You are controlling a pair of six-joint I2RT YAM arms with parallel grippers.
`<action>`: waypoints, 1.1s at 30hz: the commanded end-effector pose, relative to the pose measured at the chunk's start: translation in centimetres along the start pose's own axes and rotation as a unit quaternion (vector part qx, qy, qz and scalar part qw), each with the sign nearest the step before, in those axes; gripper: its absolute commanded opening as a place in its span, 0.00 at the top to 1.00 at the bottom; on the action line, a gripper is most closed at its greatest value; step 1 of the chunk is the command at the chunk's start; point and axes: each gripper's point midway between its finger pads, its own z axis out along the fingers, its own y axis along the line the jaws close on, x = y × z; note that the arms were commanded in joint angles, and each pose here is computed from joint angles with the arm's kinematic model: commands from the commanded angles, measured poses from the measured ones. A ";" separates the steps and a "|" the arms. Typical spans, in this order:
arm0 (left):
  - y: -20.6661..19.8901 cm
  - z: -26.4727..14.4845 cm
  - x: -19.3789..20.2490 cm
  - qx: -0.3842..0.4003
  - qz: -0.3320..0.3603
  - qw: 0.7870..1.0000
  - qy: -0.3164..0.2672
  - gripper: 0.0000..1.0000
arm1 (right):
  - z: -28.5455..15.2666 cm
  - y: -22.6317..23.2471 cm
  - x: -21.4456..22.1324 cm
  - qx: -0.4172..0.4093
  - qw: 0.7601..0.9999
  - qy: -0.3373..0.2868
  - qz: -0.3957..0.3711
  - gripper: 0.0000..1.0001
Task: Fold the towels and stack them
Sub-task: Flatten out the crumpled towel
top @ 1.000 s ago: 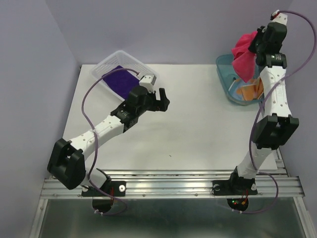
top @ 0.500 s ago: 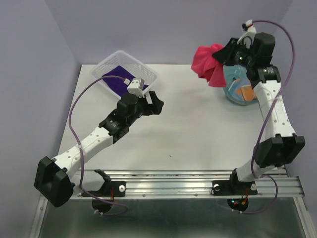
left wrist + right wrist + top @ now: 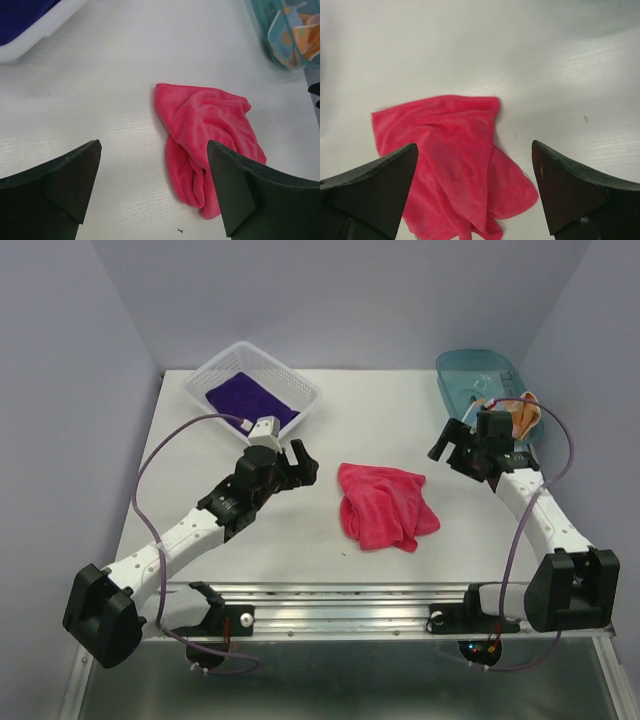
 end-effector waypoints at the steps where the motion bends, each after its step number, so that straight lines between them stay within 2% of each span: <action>1: 1.5 -0.2 3.6 -0.012 -0.020 0.999 0.039 0.01 | -1.0 -2.8 2.6 0.045 0.999 -0.006 0.029 0.00; 2: 1.7 -0.1 4.6 -0.010 -0.022 0.998 0.056 0.01 | -0.8 -3.1 5.2 0.035 0.999 0.023 0.033 0.00; 4: 1.3 -0.2 6.6 0.007 -0.021 0.996 0.087 0.01 | -1.8 -2.3 7.0 0.016 0.999 0.031 0.038 0.00; 7: -1.3 -0.9 9.6 0.058 -0.011 0.990 0.129 0.01 | -2.3 -2.7 10.7 0.024 0.997 0.066 0.033 0.00; 9: -4.8 -2.4 12.3 0.125 0.005 0.978 0.170 0.01 | -2.4 -3.2 13.2 0.023 0.995 0.092 0.042 0.00; 12: -7.3 -3.9 15.4 0.165 0.014 0.964 0.208 0.01 | -2.3 -1.6 14.9 -0.031 0.992 0.117 0.048 0.00; 15: -7.1 -4.1 17.9 0.156 0.013 0.959 0.238 0.01 | -2.2 -0.8 16.2 -0.054 0.989 0.131 0.038 0.01; 18: -7.6 -4.1 20.0 0.159 0.011 0.952 0.261 0.02 | -1.7 -0.2 17.0 -0.064 0.987 0.142 0.026 0.07; 23: -7.8 -2.1 22.2 0.123 0.017 0.953 0.277 0.10 | -0.8 0.4 17.1 -0.073 0.987 0.142 0.015 0.30; 30: -9.0 0.4 22.4 0.107 0.019 0.957 0.270 0.18 | -0.2 0.5 18.0 -0.081 0.984 0.156 0.013 0.48; 31: -9.4 0.7 22.1 0.111 0.017 0.957 0.266 0.21 | 0.0 0.5 18.1 -0.080 0.984 0.157 0.013 0.55; 33: -9.4 1.1 22.5 0.108 0.023 0.957 0.269 0.25 | 0.1 0.6 18.1 -0.084 0.984 0.156 0.012 0.57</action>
